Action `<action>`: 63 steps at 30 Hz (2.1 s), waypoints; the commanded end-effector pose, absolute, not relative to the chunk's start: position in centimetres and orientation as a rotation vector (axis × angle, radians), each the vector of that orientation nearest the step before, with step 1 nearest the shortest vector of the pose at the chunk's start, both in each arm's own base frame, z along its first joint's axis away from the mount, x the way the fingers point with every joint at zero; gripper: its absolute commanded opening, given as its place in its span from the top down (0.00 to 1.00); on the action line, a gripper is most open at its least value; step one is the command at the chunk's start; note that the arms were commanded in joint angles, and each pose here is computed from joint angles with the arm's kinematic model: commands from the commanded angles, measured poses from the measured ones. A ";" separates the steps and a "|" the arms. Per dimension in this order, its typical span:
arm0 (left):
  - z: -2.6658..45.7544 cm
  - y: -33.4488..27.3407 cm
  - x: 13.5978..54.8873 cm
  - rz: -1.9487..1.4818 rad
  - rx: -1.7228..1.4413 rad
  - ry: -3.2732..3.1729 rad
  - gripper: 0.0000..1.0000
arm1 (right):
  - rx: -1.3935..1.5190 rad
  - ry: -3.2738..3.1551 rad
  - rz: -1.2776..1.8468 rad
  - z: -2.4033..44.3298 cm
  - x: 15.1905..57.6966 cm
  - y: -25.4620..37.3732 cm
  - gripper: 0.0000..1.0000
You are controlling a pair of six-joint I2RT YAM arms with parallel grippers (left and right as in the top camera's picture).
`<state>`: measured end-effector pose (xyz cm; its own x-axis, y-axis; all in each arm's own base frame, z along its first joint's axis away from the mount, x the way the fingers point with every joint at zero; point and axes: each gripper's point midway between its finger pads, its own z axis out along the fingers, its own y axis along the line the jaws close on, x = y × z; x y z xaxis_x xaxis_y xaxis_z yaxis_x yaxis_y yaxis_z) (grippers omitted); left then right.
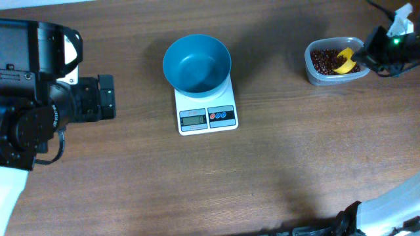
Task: Scoop item into bowl and weigh 50g on scale
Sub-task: 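Dip the yellow scoop into the red beans with the right gripper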
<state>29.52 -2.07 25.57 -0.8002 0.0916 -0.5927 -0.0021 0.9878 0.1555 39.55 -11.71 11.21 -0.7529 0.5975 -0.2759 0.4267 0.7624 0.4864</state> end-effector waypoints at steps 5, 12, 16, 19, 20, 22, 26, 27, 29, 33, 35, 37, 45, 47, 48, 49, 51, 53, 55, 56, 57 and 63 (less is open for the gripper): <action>26.3 -1.2 29.8 0.225 -0.037 2.464 0.01 | 0.788 2.404 0.822 13.9 39.7 -11.9 0.96; 27.6 -1.2 30.3 0.128 -0.076 2.434 0.01 | 0.742 2.423 0.808 13.7 39.3 -12.0 0.96; 28.7 -2.1 30.5 -0.174 -0.107 2.427 0.01 | 0.710 2.425 0.835 13.8 39.2 -11.6 0.96; 28.8 -3.1 29.9 -0.330 0.034 2.433 0.01 | 0.679 2.406 0.884 14.3 39.3 -11.0 0.96; 28.9 -3.3 29.9 -0.369 0.035 2.427 0.01 | 0.677 2.404 0.889 14.3 39.3 -11.0 0.96; 29.3 -3.7 29.9 -0.439 0.040 2.408 0.01 | 0.677 2.403 0.893 14.4 39.3 -10.9 0.96; 29.0 -2.7 30.0 -0.370 0.013 2.419 0.01 | 0.678 2.403 0.894 14.4 39.3 -10.9 0.96; 28.7 -1.7 30.0 -0.298 -0.017 2.433 0.01 | 0.678 2.403 0.894 14.4 39.3 -10.9 0.96; 28.4 -2.3 29.4 -0.350 -0.024 2.459 0.01 | 0.678 2.404 0.893 14.4 39.3 -10.9 0.96; 27.8 -4.7 28.0 -0.280 0.518 2.423 0.01 | 0.678 2.403 0.894 14.4 39.3 -10.9 0.96; 27.3 -6.3 26.8 -0.281 0.753 2.391 0.01 | 0.678 2.403 0.894 14.4 39.3 -10.9 0.96; 26.9 -7.9 25.6 -0.315 0.887 2.379 0.01 | 0.678 2.403 0.894 14.4 39.3 -10.9 0.96; 25.8 -11.0 23.2 -0.414 1.074 2.373 0.01 | 0.678 2.403 0.894 14.4 39.3 -10.9 0.96; 25.5 -11.7 22.3 -0.414 1.190 2.339 0.01 | 0.678 2.403 0.894 14.4 39.3 -10.9 0.96; 25.5 -12.0 22.0 -0.415 1.223 2.325 0.01 | 0.678 2.403 0.894 14.4 39.3 -10.9 0.96; 25.5 -12.0 22.1 -0.406 1.229 2.324 0.01 | 0.678 2.403 0.894 14.4 39.3 -10.9 0.96; 25.4 -11.9 22.1 -0.392 1.228 2.329 0.01 | 0.680 2.405 0.895 14.3 39.3 -10.9 0.96; 25.3 -11.6 22.2 -0.373 1.226 2.335 0.01 | 0.684 2.408 0.898 14.3 39.2 -10.8 0.96; 25.3 -11.5 22.3 -0.364 1.225 2.338 0.01 | 0.687 2.410 0.901 14.3 39.1 -10.8 0.96; 25.3 -11.5 22.3 -0.364 1.226 2.338 0.01 | 0.687 2.410 0.900 14.3 39.1 -10.8 0.96; 25.3 -11.5 22.3 -0.364 1.225 2.338 0.01 | 0.685 2.410 0.900 14.3 39.2 -10.8 0.96; 25.3 -11.5 22.3 -0.364 1.226 2.339 0.01 | 0.652 2.400 0.951 14.7 39.0 -10.2 0.96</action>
<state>22.27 -11.55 25.51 -0.5057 0.6818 -0.5285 0.8128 0.5819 -0.0270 38.71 -10.64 13.47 -0.7662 0.6008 -0.2280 0.3100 0.6563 0.6879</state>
